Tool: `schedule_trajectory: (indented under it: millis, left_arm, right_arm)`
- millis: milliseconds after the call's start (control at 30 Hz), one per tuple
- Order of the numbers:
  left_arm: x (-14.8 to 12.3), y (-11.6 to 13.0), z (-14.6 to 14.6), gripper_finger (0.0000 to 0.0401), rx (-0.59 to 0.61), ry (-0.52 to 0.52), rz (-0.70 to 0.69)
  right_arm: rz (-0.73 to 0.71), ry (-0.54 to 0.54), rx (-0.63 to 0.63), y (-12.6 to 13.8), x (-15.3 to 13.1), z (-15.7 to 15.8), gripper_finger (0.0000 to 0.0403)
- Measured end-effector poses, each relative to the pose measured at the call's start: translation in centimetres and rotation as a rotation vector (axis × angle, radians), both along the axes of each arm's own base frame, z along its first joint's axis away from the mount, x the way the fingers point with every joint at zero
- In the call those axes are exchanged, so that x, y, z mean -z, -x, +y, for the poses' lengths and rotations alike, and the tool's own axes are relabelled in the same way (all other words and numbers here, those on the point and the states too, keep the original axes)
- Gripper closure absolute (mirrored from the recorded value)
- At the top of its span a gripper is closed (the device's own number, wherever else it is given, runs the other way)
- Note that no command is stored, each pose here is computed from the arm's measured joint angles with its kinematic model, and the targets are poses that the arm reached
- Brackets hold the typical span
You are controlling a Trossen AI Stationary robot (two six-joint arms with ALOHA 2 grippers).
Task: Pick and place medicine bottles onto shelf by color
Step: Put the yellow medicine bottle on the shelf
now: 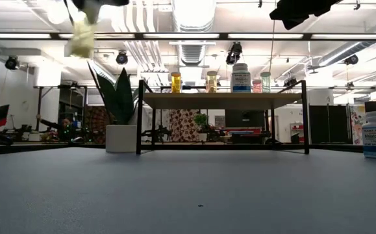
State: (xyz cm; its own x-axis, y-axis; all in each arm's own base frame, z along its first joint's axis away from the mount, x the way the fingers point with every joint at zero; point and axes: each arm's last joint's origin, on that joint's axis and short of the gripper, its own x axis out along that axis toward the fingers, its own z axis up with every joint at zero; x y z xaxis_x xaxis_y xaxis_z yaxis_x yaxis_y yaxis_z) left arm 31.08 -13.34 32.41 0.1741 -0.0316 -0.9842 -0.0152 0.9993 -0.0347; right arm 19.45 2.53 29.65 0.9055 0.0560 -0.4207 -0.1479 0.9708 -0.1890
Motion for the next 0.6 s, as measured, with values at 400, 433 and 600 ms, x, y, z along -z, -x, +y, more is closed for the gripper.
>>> schedule_trajectory:
  millis: [400, 433, 600]
  left_arm:
    - [-4.9, -1.7, 9.9, 0.0286, 0.139, -0.097, -0.103]
    - [-5.0, -1.8, 10.9, 0.0286, 0.143, -0.106, -0.102]
    - [-5.4, -1.4, 16.1, 0.0286, 0.142, -0.151, -0.101]
  right_arm:
    - [0.008, 0.009, -0.003, 0.0, 0.1, 0.0, 0.0390]
    - [0.008, 0.009, -0.003, 0.0, 0.1, 0.0, 0.0390]
    - [0.008, 0.009, -0.003, 0.1, 0.1, 0.0, 0.0390]
